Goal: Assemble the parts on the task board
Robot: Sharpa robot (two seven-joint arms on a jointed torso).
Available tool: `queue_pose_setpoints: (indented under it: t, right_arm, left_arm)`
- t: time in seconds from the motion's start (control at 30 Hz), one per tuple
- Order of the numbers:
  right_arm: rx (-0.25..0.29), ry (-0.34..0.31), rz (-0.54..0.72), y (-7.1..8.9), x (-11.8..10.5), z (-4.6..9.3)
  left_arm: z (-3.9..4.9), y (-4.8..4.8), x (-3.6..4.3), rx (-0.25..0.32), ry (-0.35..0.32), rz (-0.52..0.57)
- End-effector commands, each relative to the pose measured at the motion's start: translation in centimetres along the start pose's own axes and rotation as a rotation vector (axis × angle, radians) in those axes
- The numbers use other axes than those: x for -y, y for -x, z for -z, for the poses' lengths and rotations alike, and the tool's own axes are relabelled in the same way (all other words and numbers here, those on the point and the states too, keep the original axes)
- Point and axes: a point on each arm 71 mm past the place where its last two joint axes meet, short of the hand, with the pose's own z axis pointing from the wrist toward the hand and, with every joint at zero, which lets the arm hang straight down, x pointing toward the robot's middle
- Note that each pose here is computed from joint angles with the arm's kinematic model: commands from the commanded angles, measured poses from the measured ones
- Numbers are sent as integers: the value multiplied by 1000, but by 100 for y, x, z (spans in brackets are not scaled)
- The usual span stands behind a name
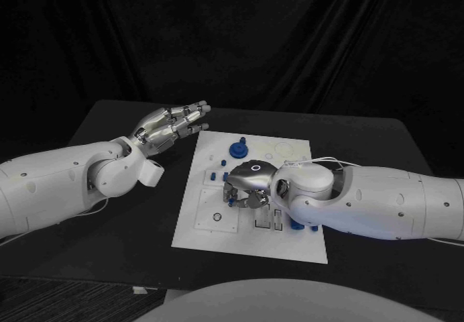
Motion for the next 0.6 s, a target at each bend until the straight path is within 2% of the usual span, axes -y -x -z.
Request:
queue_pose_setpoints:
  t: [0.03,0.6]
  right_arm:
    - [-26,-2,3,-53,-1,11]
    - [-21,3,2,-51,-11,6]
  left_arm:
    - [-7,-18,-2,-11,-8,16]
    - [-2,-14,-34,-14,7,21]
